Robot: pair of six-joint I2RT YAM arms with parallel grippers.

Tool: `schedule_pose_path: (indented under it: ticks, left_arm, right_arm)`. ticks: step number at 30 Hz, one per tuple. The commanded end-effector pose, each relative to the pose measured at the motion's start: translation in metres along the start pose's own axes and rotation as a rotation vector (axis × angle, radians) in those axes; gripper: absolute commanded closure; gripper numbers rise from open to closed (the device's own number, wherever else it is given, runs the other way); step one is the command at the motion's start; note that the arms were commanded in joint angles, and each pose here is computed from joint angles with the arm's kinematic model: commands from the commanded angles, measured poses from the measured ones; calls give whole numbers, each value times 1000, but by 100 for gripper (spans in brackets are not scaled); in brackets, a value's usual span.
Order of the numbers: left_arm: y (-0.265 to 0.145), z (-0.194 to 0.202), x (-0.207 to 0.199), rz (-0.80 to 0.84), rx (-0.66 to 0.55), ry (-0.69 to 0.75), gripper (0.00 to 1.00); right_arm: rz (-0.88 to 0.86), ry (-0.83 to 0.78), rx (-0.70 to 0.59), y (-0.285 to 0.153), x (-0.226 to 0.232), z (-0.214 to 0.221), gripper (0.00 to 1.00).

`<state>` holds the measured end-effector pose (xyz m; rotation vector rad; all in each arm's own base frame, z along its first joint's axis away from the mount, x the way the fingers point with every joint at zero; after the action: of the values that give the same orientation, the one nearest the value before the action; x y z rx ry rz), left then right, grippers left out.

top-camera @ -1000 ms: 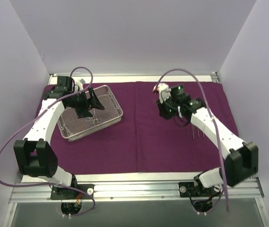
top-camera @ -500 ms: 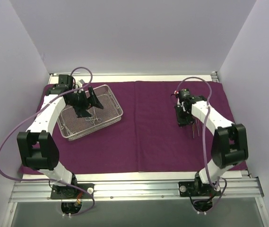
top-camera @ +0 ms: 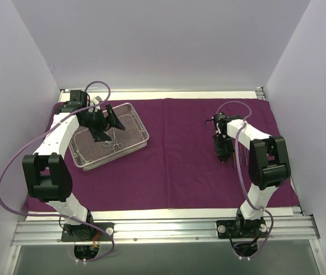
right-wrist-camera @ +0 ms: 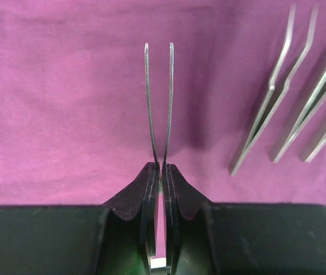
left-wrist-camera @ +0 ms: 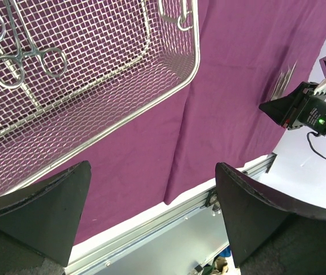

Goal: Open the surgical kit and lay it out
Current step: Place the medical item in the surgical kit.

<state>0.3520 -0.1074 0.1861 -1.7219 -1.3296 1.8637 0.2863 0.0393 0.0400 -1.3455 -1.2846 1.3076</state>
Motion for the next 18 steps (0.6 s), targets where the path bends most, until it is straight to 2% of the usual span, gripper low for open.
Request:
schedule_pose_path:
  ticks: [1,6,18]
  left_arm:
    - [-2,-16,-14,71,-39,15,2]
    - [0,-15,-12,94,-33,3,2]
    - [-6,-27,0,111,-59,-48,2]
  right_arm:
    - [88,-27,29,-9,-12,-7,100]
    - [134,-97,44,-11,-22,-12,100]
    - [82,-78,95,-4,-11,-9,100]
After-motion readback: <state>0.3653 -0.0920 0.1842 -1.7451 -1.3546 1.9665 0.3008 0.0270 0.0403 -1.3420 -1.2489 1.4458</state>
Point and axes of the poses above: each gripper's point midway between its finger pads, its own y axis out along the fingers, its own x axis along the line the jaws close on, z = x × y, the point moved 2 cm from there along -y, back along the fingers, and after that the axes turned 5 degrees about -y, right-handed, at the moved point
